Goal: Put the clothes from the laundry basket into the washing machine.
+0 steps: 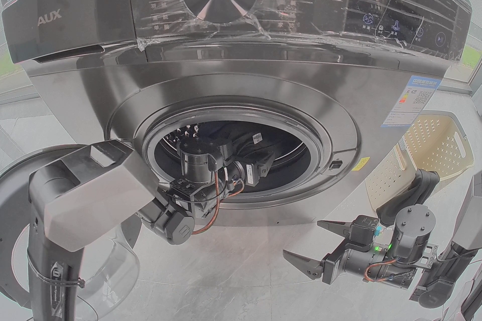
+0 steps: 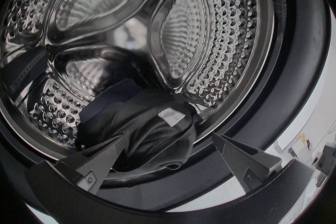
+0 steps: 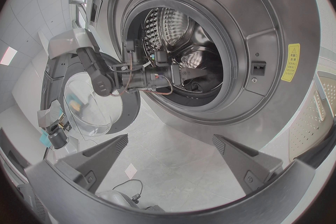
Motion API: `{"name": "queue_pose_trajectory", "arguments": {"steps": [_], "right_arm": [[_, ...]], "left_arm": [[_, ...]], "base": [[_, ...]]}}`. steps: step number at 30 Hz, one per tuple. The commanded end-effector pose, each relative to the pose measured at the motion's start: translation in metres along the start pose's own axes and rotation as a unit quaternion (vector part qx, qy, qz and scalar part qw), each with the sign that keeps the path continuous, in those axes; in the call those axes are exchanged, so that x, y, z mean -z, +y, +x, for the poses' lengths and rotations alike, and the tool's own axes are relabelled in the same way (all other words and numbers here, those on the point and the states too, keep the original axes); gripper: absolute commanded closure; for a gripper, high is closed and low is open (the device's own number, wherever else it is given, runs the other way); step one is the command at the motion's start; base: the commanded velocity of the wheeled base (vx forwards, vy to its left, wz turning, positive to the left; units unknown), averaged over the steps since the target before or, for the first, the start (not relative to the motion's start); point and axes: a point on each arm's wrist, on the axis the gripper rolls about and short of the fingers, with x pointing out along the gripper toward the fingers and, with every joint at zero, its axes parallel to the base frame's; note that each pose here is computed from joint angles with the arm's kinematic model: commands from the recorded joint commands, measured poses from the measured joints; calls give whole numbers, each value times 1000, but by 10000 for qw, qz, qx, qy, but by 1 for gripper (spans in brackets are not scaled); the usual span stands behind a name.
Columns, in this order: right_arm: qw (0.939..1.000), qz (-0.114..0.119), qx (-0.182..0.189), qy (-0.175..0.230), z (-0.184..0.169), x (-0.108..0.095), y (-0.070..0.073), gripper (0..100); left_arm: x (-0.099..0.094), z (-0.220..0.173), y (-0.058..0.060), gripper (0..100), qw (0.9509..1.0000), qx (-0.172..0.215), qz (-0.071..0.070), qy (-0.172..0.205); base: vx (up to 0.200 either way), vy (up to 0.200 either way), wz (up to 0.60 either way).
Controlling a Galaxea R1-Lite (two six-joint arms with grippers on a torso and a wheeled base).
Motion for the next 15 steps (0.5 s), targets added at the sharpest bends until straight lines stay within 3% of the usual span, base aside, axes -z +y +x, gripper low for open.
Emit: {"name": "queue_pose_trajectory", "arguments": {"steps": [1,3,4,9,13,14,15], "right_arm": [[10000,3,11,-4,0,0,-1,0],[10000,2,9,-19,0,-1,-1,0],[10000,2,7,-34,0,-1,0,0],[10000,2,1,-26,1,-1,-1,0],[10000,3,-49,-3,2,0,2,0],[10000,3,-49,-3,2,0,2,0],[10000,1,-56,-2,2,0,3,0]], "left_arm": [[39,21,20,0,9993,-304,3,215],[42,25,25,0,9991,-371,23,205],[40,30,32,100,9988,-482,23,125],[21,41,35,100,9982,-544,-11,-251],[1,57,41,100,9935,-724,-69,-873],[1,57,41,100,9935,-724,-69,-873],[-4,62,45,100,9908,-829,-82,-1069]], "base": [[0,0,0],[0,0,0],[0,0,0],[0,0,0],[0,0,0],[0,0,0],[0,0,0]]}}
